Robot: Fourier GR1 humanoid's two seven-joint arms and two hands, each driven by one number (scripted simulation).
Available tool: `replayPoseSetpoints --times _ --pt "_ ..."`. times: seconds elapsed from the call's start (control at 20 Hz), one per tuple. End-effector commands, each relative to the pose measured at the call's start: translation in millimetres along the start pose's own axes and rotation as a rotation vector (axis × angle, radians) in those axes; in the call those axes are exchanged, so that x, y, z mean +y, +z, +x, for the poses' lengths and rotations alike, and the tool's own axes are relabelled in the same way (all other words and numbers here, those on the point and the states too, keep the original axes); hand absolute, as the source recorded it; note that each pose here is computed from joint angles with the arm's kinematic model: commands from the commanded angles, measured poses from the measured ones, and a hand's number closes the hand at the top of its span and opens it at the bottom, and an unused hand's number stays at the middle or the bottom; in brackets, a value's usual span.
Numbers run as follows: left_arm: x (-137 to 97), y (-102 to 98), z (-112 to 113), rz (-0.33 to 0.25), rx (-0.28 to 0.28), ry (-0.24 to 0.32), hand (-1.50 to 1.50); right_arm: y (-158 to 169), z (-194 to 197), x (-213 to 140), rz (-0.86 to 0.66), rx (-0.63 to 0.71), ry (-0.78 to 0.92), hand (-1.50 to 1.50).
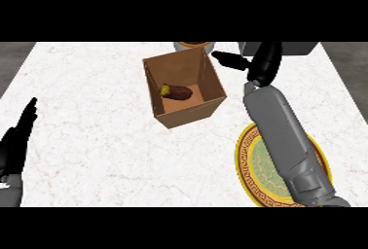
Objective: Pick the sweet potato from the plate and place it in the cardboard box
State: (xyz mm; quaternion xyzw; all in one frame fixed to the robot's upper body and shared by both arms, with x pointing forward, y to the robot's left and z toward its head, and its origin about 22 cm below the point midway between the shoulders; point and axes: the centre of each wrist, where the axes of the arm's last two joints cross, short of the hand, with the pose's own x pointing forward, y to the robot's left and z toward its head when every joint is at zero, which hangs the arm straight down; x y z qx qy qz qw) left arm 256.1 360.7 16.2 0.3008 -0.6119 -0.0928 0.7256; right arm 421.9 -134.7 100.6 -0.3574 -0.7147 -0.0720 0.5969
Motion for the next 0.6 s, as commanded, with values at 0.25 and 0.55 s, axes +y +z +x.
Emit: replayPoseSetpoints --times 0.25,0.55 --pt "8.3 4.7 4.1 0.016 0.001 -0.001 0.0 18.0 -51.2 -110.6 -0.025 0.007 0.059 -1.5" --pt "9.8 6.6 -18.5 0.027 0.013 0.011 0.0 59.2 -55.8 -189.3 0.09 0.048 0.105 -1.5"
